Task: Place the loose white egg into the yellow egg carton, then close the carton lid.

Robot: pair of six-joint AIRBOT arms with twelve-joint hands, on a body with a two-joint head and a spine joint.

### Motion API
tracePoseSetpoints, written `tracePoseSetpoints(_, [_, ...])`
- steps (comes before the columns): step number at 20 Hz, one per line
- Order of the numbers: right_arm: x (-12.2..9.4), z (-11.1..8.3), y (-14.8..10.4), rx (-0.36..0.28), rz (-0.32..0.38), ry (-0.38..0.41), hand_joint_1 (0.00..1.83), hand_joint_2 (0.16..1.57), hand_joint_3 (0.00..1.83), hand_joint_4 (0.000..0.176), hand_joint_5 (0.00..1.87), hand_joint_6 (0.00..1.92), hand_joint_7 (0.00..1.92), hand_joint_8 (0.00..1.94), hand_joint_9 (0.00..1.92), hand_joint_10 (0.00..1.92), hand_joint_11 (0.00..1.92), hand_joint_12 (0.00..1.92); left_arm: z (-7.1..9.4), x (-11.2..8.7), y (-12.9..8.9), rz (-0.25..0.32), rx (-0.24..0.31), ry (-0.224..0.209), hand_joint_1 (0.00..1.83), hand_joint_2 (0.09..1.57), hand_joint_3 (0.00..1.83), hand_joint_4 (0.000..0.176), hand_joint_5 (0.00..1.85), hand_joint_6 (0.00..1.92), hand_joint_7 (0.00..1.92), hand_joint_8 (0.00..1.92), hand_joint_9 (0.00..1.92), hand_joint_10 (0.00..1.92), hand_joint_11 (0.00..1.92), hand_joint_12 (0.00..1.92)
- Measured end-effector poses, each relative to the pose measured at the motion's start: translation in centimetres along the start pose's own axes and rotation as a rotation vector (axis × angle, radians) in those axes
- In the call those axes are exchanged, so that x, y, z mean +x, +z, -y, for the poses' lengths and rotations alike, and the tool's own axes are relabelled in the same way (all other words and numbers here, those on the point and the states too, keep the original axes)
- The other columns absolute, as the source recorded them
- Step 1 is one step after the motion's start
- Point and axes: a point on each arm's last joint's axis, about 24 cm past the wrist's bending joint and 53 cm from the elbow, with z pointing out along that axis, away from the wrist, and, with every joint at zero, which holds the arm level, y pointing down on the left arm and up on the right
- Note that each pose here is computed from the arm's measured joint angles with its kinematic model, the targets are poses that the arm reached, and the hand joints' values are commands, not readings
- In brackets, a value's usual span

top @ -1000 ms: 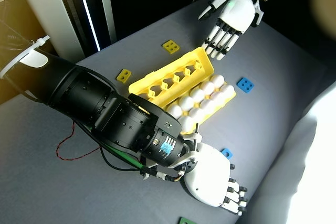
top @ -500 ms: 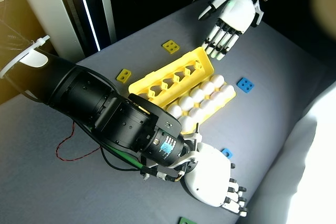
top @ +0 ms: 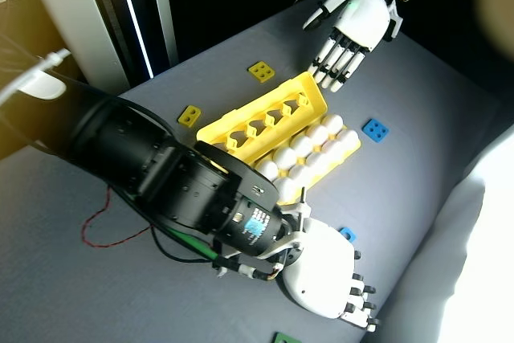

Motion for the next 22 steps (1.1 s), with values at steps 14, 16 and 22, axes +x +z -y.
tracePoseSetpoints(14, [-3.8,-2.9,-6.6,-0.104,0.110,0.139,1.12,1.01,0.00,0.084,1.24,0.54,0.32,0.00,0.21,0.00,0.00,0.37,0.0,0.0,0.0,0.000,0.000,0.000,0.00,1.27,0.00,0.000,0.55,0.00,0.52,0.01,0.45,0.01,0.00,0.71])
tracePoseSetpoints(16, [-4.1,-2.6,-6.8,-0.105,0.132,0.224,1.12,1.00,0.00,0.095,1.25,0.52,0.33,0.00,0.21,0.00,0.00,0.41,0.0,0.0,0.0,0.000,-0.001,0.001,0.00,1.27,0.00,0.000,0.55,0.00,0.52,0.00,0.44,0.00,0.00,0.70])
tracePoseSetpoints(22, [-0.2,-2.6,-6.8,-0.136,0.048,0.215,1.12,1.00,0.00,0.086,1.26,0.51,0.33,0.00,0.22,0.00,0.00,0.48,0.1,0.0,0.0,-0.001,0.000,0.001,0.00,1.26,0.00,0.000,0.52,0.00,0.49,0.00,0.41,0.00,0.00,0.65])
